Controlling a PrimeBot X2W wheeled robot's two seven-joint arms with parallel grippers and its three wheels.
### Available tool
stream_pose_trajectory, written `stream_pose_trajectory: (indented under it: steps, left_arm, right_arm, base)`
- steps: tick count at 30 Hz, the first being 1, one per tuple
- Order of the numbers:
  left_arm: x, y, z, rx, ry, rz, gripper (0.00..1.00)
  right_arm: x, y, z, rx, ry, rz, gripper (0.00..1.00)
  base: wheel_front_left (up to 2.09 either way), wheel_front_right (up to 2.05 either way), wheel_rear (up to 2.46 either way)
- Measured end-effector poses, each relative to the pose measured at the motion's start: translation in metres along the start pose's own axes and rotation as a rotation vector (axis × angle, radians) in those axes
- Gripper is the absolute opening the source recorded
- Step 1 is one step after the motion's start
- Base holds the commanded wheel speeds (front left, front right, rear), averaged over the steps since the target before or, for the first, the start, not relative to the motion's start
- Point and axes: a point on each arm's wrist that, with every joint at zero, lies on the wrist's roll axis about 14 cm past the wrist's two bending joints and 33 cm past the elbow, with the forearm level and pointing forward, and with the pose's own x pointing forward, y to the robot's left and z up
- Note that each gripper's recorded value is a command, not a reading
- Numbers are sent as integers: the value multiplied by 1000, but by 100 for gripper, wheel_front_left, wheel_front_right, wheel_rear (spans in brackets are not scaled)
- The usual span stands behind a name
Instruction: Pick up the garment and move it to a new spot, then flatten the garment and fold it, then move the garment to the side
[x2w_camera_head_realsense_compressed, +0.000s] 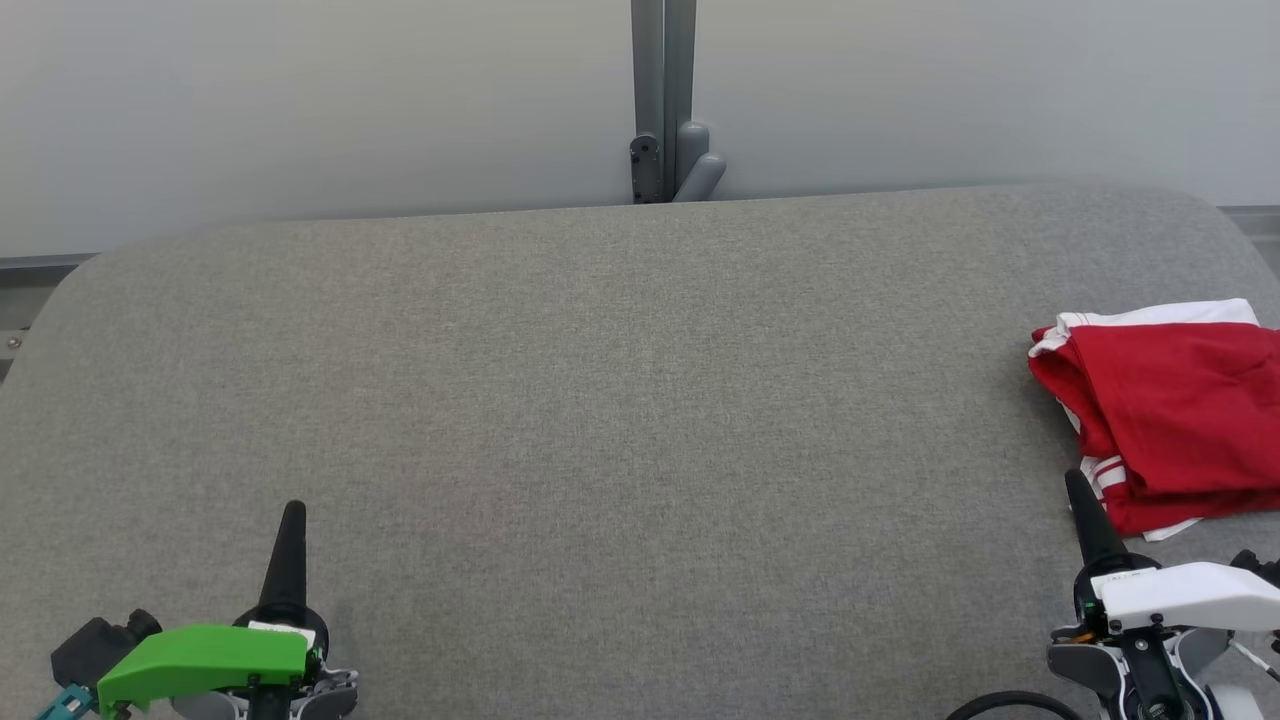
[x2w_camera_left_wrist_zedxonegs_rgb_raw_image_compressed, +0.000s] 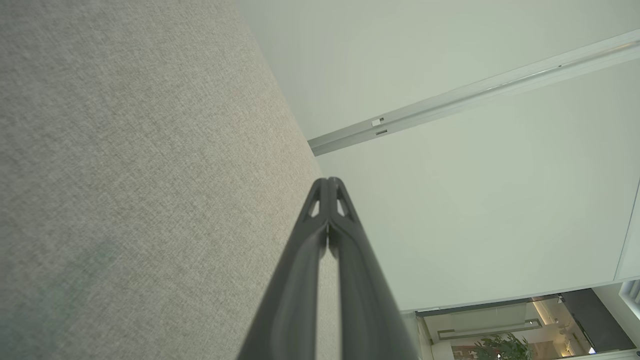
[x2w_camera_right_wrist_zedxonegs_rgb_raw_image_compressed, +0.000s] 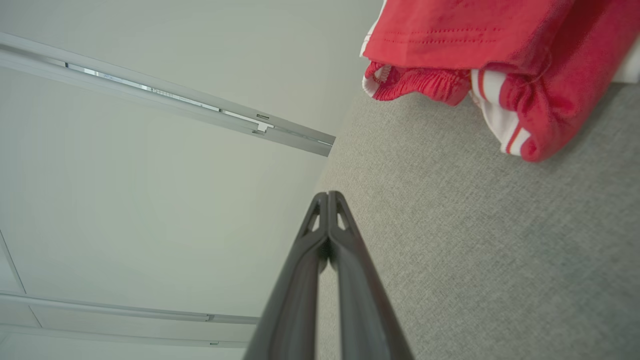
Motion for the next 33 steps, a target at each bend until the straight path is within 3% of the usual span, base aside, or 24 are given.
stream_pose_trajectory:
  steps: [33]
  left_arm:
    - [15, -20, 4, -273, 12, -59, 0]
  right_arm:
    - [5, 15, 2, 314, 23, 56, 0]
  base:
    - [0, 0, 0]
